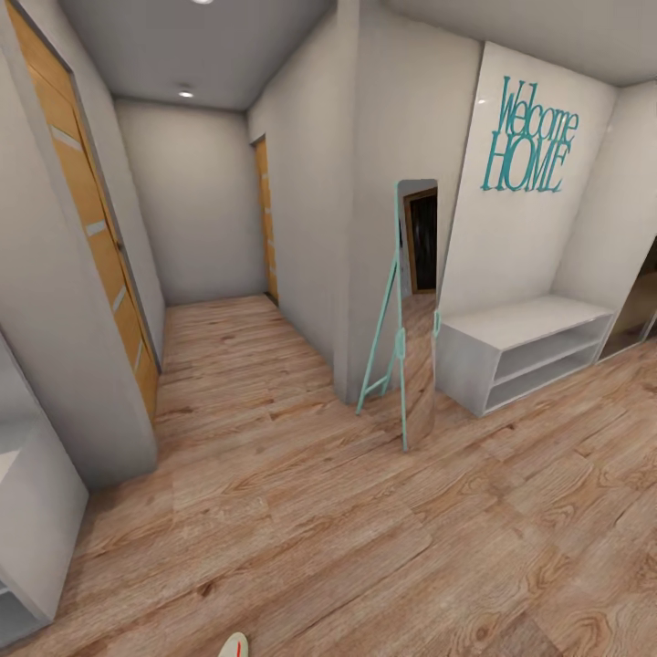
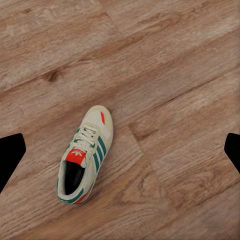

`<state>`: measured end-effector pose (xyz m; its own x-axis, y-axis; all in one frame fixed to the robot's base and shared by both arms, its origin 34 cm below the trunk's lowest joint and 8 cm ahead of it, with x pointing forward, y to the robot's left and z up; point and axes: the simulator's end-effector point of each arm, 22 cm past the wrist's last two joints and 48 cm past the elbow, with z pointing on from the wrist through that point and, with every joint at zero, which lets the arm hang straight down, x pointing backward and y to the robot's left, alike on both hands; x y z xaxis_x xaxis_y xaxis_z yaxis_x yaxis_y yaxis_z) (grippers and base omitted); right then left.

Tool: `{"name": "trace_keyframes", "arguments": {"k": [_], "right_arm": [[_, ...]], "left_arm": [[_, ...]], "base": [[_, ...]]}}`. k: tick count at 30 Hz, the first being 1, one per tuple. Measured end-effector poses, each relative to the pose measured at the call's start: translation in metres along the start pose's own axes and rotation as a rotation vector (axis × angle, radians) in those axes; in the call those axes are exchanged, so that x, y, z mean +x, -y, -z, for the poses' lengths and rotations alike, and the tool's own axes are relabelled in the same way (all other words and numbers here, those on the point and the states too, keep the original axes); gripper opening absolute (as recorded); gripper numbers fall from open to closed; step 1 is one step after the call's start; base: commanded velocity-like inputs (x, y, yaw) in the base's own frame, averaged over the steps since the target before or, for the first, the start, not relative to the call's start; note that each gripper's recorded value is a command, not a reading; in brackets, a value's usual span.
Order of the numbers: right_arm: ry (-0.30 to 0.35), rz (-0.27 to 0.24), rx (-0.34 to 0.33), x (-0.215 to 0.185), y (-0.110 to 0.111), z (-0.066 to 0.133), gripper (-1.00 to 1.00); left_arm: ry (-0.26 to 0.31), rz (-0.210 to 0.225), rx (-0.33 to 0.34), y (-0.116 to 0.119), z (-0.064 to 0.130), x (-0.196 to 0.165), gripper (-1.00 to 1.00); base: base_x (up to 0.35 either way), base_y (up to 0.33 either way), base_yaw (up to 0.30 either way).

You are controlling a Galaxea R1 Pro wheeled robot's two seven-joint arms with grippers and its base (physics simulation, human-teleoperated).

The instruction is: Pick up the two gym shoes and the two sandals from the corridor floor and place them onto the hallstand (shoe rack) in the corridor, making sure they are on the rack and not on the floor. Arrange them so the two gym shoes are next to each other and the two sandals are next to each other.

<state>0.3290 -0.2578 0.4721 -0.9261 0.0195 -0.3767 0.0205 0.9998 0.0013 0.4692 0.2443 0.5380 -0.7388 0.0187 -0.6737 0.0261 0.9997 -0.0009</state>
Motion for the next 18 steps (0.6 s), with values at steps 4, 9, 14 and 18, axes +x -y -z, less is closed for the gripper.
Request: {"name": "trace_keyframes", "arguments": {"k": [4, 9, 14, 18], "right_arm": [[0.000, 0.000, 0.000, 0.0000, -0.0002, 0.0000, 1.00], [-0.001, -0.001, 0.000, 0.0006, -0.0003, 0.0000, 1.00], [-0.001, -0.001, 0.000, 0.0007, -0.0002, 0.0000, 1.00], [-0.001, -0.001, 0.000, 0.0007, -0.0002, 0.0000, 1.00]], "left_arm": [[0.000, 0.000, 0.000, -0.0002, 0.0000, 0.0000, 1.00], [0.000, 0.000, 0.000, 0.0000, 0.0000, 0.0000, 1.00], [0.000, 0.000, 0.000, -0.0001, 0.0000, 0.0000, 1.00], [0.000, 0.000, -0.001, -0.0001, 0.0000, 0.0000, 1.00]], "base": [[0.000, 0.000, -0.125], [0.000, 0.000, -0.228], [0.000, 0.000, -0.250], [0.000, 0.000, -0.252]]}}
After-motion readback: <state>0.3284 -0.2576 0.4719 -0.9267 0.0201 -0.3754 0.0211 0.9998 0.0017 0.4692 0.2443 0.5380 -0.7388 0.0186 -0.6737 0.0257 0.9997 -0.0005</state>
